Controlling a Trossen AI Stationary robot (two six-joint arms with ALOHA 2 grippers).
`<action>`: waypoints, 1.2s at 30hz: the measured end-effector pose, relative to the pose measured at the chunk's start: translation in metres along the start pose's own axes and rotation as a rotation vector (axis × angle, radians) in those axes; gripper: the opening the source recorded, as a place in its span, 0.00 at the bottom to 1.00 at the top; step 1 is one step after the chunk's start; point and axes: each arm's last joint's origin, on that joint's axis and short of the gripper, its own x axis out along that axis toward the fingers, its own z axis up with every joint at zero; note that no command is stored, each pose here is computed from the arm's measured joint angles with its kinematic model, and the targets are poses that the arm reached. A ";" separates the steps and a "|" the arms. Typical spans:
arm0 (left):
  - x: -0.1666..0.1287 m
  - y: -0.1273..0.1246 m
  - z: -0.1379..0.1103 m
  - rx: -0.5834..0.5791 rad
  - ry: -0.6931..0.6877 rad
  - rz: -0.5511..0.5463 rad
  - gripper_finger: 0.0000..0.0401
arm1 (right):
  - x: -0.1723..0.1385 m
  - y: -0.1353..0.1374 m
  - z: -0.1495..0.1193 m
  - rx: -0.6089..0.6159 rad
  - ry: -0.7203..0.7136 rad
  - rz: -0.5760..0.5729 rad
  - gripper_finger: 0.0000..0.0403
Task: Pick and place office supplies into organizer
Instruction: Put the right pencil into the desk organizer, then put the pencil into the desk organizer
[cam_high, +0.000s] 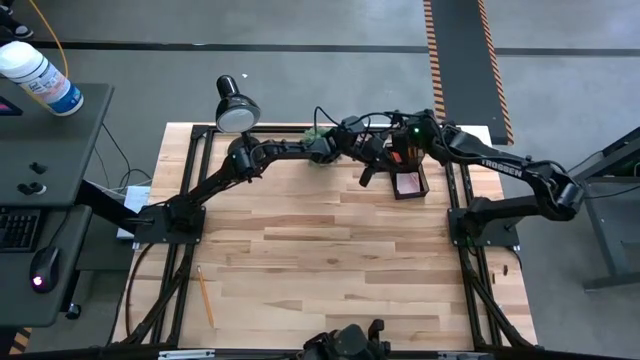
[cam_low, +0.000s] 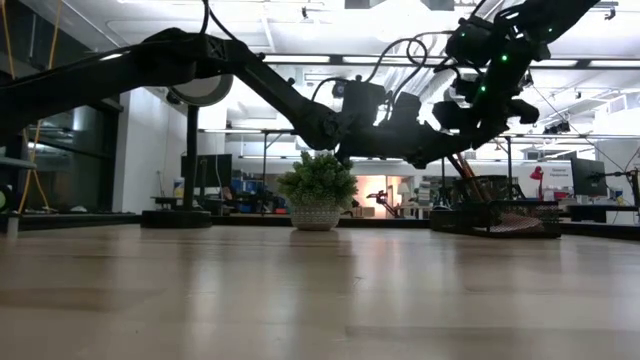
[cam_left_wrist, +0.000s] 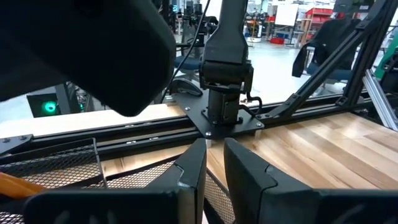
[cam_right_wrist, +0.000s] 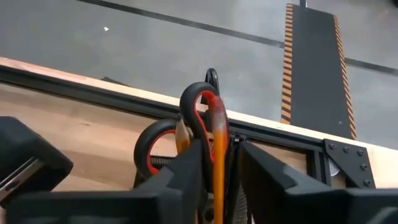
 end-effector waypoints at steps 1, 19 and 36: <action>0.000 0.000 0.000 0.000 0.000 0.001 0.11 | 0.000 0.000 0.000 0.002 0.001 0.000 0.29; 0.009 -0.010 0.000 -0.023 0.001 -0.034 0.11 | -0.071 -0.026 0.021 0.038 -0.244 0.335 0.42; 0.059 -0.107 0.037 0.145 0.270 -0.091 0.11 | -0.119 -0.036 -0.010 -0.171 -0.152 0.640 0.32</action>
